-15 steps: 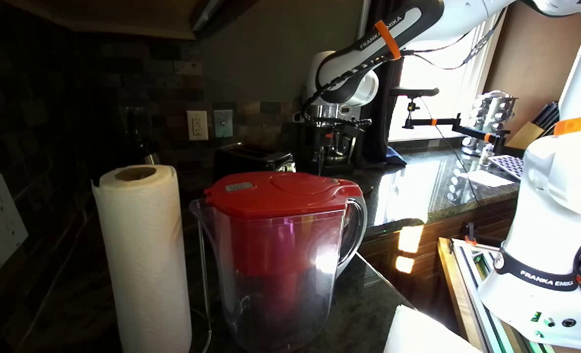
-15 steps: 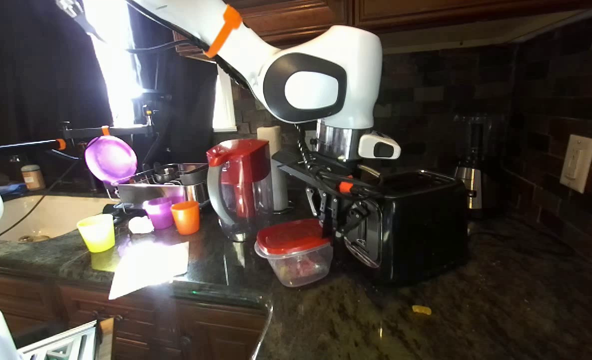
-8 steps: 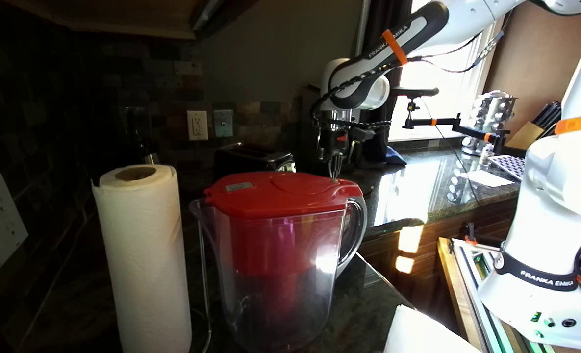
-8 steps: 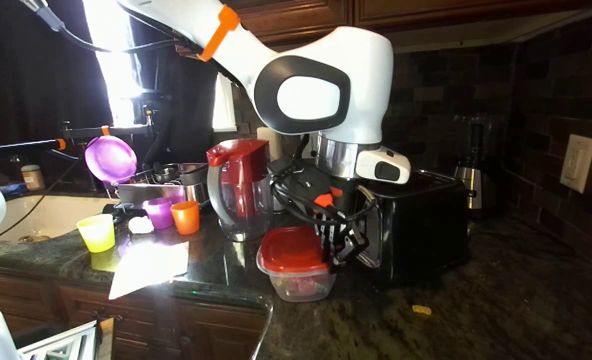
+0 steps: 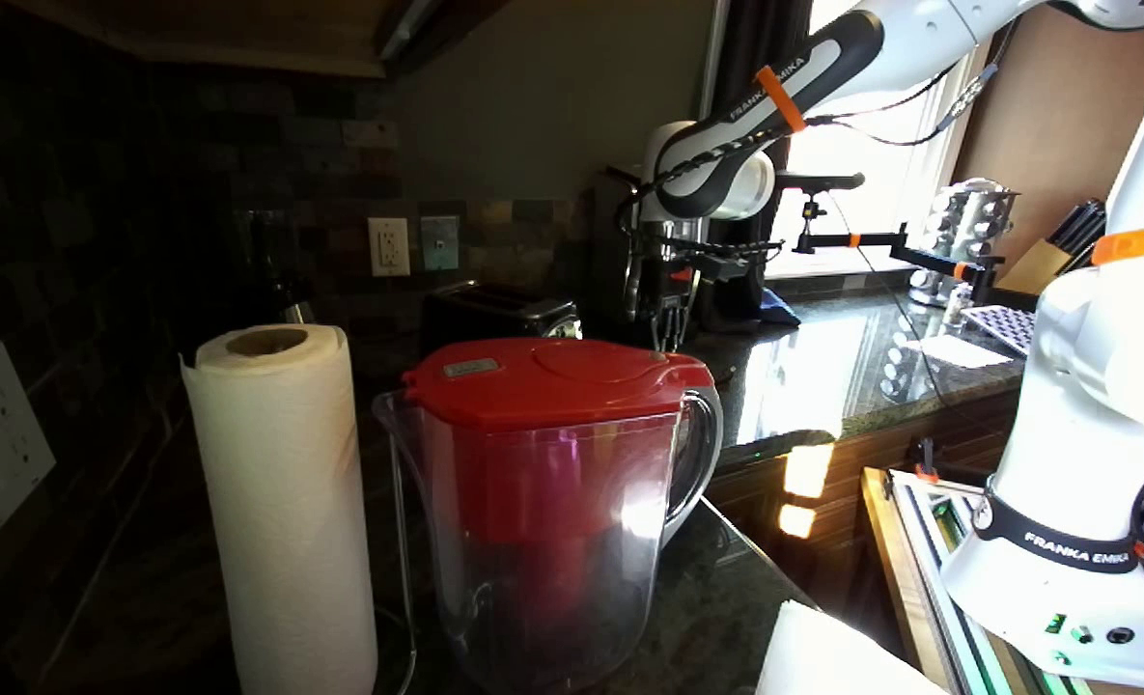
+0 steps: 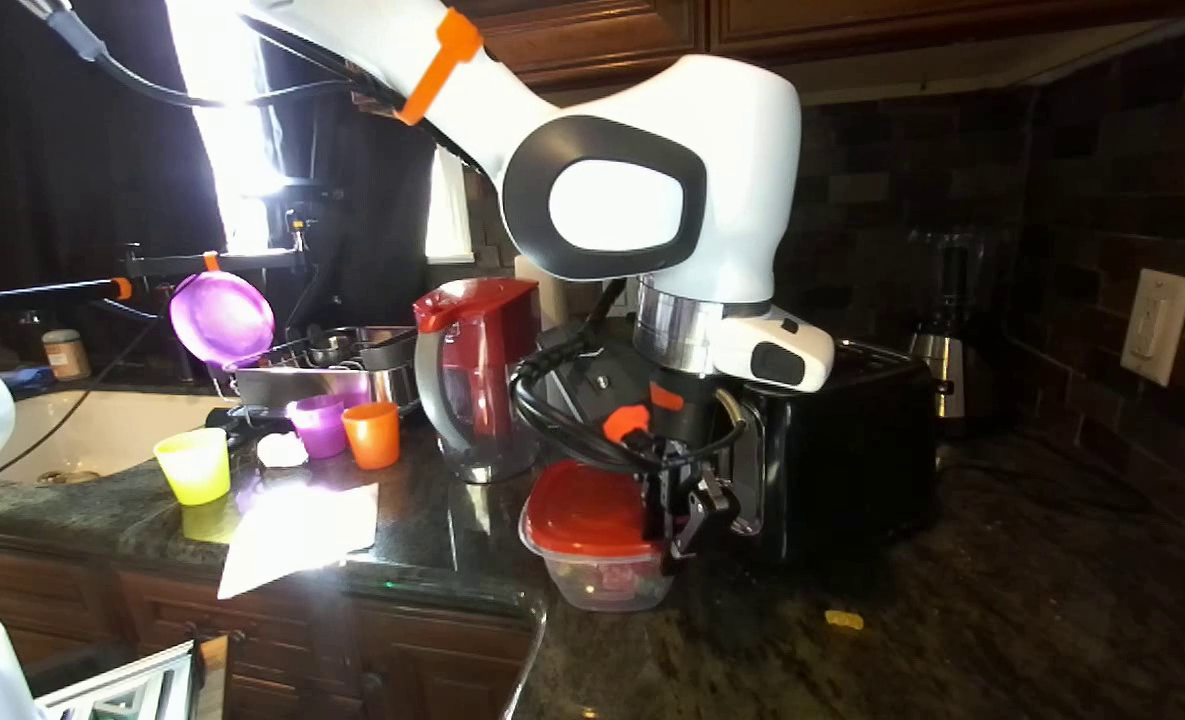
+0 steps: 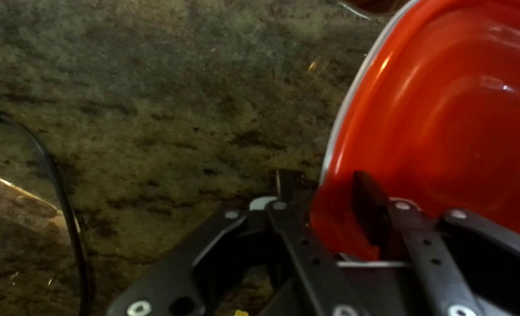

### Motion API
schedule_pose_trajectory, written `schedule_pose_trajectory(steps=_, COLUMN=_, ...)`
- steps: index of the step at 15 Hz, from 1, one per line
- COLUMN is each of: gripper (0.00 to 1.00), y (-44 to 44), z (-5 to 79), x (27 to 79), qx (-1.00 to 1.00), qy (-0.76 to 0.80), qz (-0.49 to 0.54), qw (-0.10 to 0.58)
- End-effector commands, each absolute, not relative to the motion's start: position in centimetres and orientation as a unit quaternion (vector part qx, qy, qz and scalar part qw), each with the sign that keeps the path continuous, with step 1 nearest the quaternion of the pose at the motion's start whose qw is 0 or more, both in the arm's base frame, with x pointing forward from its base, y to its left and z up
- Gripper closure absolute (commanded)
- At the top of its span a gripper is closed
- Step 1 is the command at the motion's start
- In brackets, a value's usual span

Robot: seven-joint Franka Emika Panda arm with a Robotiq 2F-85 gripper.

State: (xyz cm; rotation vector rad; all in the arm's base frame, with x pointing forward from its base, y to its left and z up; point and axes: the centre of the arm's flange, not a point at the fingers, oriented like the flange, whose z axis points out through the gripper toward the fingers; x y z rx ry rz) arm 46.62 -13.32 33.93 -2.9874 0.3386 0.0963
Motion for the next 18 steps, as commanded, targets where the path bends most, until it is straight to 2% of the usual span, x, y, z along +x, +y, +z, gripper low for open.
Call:
schedule_pose_trajectory(steps=1, gripper=0.83, y=-13.17, z=33.6, x=45.74, qx=-0.991, qy=0.115, qz=0.024, qw=0.058)
schedule_pose_trajectory(steps=2, gripper=0.84, y=-13.14, z=33.62, x=45.75, qx=-0.992, qy=0.113, qz=0.022, qw=0.057)
schedule_pose_trajectory(steps=4, gripper=0.99, y=-13.23, z=33.69, x=45.9, qx=-0.993, qy=0.106, qz=0.016, qw=0.055)
schedule_pose_trajectory(steps=5, gripper=0.84, y=-13.34, z=33.79, x=46.04, qx=-0.993, qy=0.102, qz=0.01, qw=0.054)
schedule_pose_trajectory(steps=6, gripper=0.57, y=-13.37, z=33.88, x=46.13, qx=-0.994, qy=0.101, qz=0.006, qw=0.053)
schedule_pose_trajectory(steps=7, gripper=0.56, y=-13.41, z=33.91, x=46.19, qx=-0.994, qy=0.098, qz=0.003, qw=0.053)
schedule_pose_trajectory(steps=9, gripper=0.43, y=-13.35, z=34.06, x=46.25, qx=-0.995, qy=0.089, qz=-0.001, qw=0.053)
schedule_pose_trajectory(steps=10, gripper=0.52, y=-13.28, z=34.12, x=46.33, qx=-0.995, qy=0.083, qz=-0.003, qw=0.052)
schedule_pose_trajectory(steps=11, gripper=0.78, y=-13.2, z=34.16, x=46.38, qx=-0.995, qy=0.08, qz=-0.004, qw=0.052)
schedule_pose_trajectory(steps=13, gripper=0.78, y=-12.96, z=34.19, x=46.4, qx=-0.996, qy=0.073, qz=-0.005, qw=0.051)
schedule_pose_trajectory(steps=15, gripper=0.95, y=-12.77, z=34.19, x=46.43, qx=-0.996, qy=0.067, qz=-0.005, qw=0.051)
schedule_pose_trajectory(steps=16, gripper=1.0, y=-12.7, z=34.18, x=46.43, qx=-0.997, qy=0.064, qz=-0.005, qw=0.051)
schedule_pose_trajectory(steps=18, gripper=0.98, y=-12.54, z=34.25, x=46.41, qx=-0.997, qy=0.06, qz=-0.006, qw=0.049)
